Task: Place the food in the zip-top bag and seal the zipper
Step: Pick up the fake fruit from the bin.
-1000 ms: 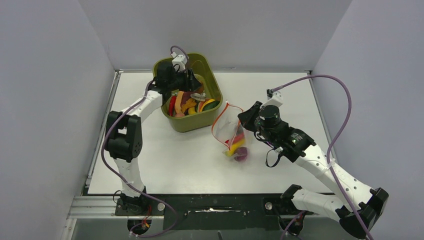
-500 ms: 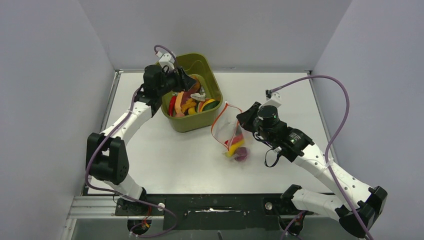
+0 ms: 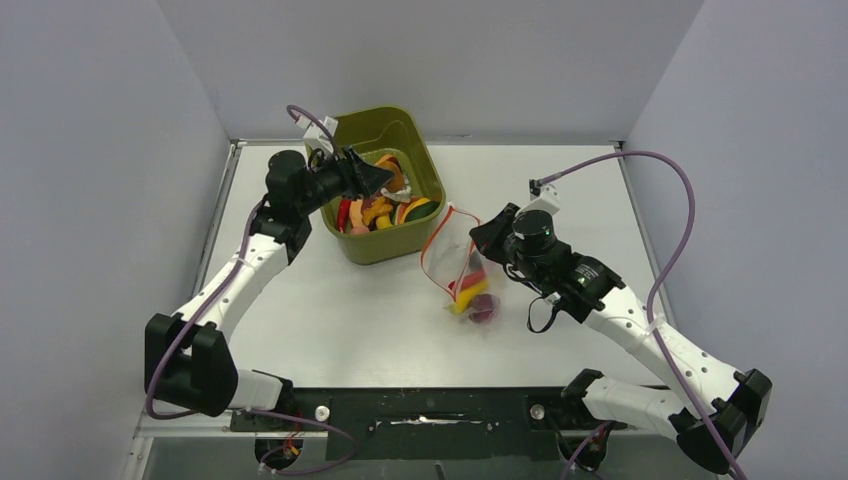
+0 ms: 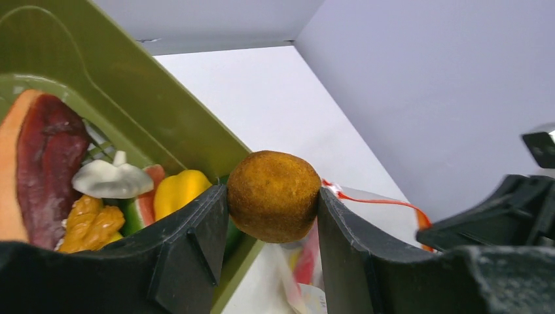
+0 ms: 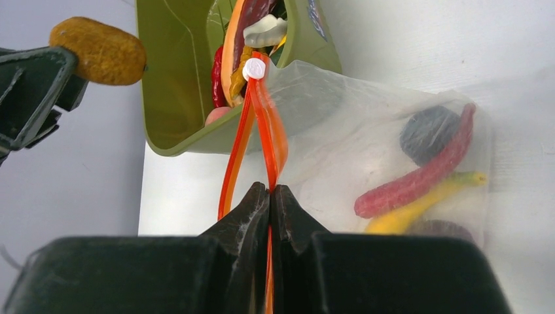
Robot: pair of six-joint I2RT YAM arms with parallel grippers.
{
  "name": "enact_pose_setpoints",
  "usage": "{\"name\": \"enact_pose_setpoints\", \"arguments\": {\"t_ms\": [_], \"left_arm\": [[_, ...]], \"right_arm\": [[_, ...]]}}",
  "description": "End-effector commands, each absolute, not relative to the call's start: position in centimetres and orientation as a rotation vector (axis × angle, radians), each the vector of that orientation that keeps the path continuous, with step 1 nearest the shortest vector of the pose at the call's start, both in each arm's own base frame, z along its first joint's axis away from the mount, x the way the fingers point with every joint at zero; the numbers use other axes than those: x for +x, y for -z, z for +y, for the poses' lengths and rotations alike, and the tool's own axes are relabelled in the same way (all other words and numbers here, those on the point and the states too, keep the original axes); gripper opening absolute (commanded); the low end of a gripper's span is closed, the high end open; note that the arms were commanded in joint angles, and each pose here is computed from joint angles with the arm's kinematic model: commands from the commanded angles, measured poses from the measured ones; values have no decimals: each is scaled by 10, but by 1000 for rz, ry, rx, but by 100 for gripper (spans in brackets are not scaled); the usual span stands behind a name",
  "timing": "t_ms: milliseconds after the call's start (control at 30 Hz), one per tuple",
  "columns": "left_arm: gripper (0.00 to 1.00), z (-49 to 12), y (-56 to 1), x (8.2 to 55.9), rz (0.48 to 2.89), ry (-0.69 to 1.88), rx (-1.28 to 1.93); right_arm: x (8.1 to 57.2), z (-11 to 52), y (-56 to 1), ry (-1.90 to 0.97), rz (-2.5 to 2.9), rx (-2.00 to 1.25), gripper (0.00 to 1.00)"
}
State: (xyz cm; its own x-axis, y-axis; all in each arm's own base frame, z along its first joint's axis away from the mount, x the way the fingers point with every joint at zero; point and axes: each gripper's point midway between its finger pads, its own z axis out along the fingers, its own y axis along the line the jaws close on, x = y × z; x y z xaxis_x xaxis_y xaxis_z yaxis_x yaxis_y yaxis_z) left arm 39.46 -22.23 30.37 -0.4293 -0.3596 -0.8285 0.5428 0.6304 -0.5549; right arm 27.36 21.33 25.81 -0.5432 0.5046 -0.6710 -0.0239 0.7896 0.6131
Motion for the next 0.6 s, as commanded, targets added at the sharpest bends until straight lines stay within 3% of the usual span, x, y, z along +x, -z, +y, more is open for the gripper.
{"name": "enact_pose_setpoints", "arguments": {"t_ms": [0,567], "left_arm": [[21,-236,-344,363,1609,1159,226],[21,-301,-311,285,1638,1327,351]], "right_arm": [[284,223,-270,-771,1998,369,0],[290,228,-274,-786,1981,393,0]]}}
